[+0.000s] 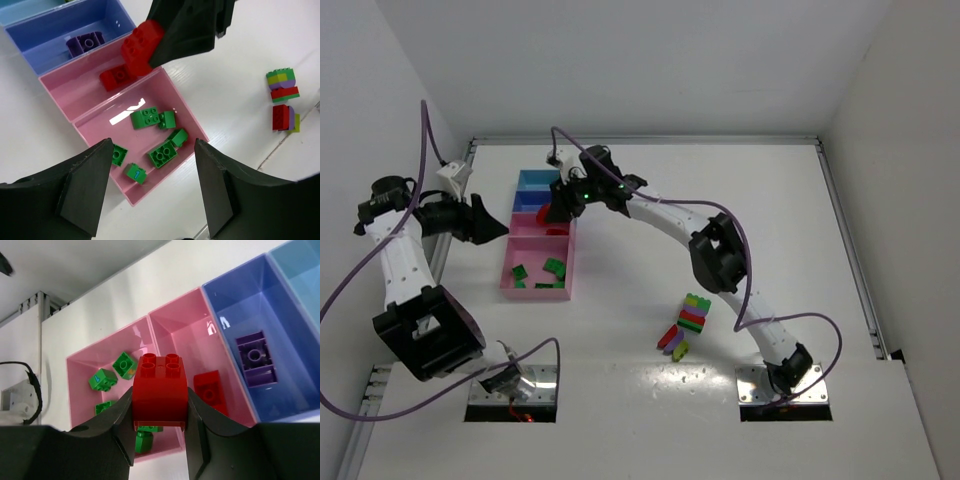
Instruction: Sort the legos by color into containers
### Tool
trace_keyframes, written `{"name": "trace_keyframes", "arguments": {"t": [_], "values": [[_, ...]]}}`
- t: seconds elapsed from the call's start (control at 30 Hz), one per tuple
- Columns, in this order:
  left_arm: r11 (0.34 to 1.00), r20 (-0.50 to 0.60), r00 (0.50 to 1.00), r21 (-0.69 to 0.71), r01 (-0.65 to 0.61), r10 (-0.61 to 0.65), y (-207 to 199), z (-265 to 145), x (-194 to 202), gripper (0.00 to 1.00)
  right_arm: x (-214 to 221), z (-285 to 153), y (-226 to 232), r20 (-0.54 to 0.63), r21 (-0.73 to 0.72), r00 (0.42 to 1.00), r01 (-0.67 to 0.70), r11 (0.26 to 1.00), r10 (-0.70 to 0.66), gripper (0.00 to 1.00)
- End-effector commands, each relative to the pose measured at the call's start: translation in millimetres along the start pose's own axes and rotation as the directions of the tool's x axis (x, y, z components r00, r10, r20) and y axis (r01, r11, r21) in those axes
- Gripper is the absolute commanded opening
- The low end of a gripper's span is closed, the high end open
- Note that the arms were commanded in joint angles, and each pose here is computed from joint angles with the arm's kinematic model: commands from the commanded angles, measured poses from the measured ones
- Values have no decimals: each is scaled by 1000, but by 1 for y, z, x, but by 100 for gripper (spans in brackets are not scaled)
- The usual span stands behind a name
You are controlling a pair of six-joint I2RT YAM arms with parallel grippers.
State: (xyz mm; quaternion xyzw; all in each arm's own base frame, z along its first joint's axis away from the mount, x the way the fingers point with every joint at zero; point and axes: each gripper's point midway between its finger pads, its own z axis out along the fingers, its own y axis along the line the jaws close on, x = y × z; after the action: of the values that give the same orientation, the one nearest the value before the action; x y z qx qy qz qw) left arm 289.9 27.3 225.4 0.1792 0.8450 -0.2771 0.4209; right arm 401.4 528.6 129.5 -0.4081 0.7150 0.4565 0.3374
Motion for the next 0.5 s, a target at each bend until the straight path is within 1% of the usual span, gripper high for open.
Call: {"name": "trace_keyframes", "arguments": {"t": [0.0,0.1,0.13,0.2,0.23,0.27,0.3,0.33,0.37,0.47], "values": [[1000,53,999,20,-14,13,-7,-11,-12,72,-13,12,6,51,-1,998,33,999,-33,3],[999,58,998,44,-20,17,-9,-14,-13,73,-5,17,-3,38,25,999,32,999,-33,10],[998,61,997,36,-44,42,-8,-17,-15,74,0,19,-7,32,37,999,37,999,-38,18],[998,66,997,48,-33,30,-9,-17,-16,74,-5,18,-8,40,46,998,41,998,-43,27],[998,66,997,48,-33,30,-9,-17,-16,76,1,21,-11,33,47,998,46,998,-47,36],[998,66,997,48,-33,30,-9,-17,-16,78,0,21,-12,34,56,998,45,997,-47,43],[998,66,997,48,-44,40,-9,-17,-16,78,3,20,-13,24,57,999,39,998,-40,53],[998,66,997,48,-44,41,-9,-17,-16,79,3,20,-14,25,67,999,38,997,-40,57],[998,69,996,44,-52,49,-11,-18,-17,79,3,20,-15,24,68,998,47,997,-49,61],[998,69,996,44,-52,49,-11,-18,-17,79,-16,12,-8,52,75,996,75,994,-79,65]]}}
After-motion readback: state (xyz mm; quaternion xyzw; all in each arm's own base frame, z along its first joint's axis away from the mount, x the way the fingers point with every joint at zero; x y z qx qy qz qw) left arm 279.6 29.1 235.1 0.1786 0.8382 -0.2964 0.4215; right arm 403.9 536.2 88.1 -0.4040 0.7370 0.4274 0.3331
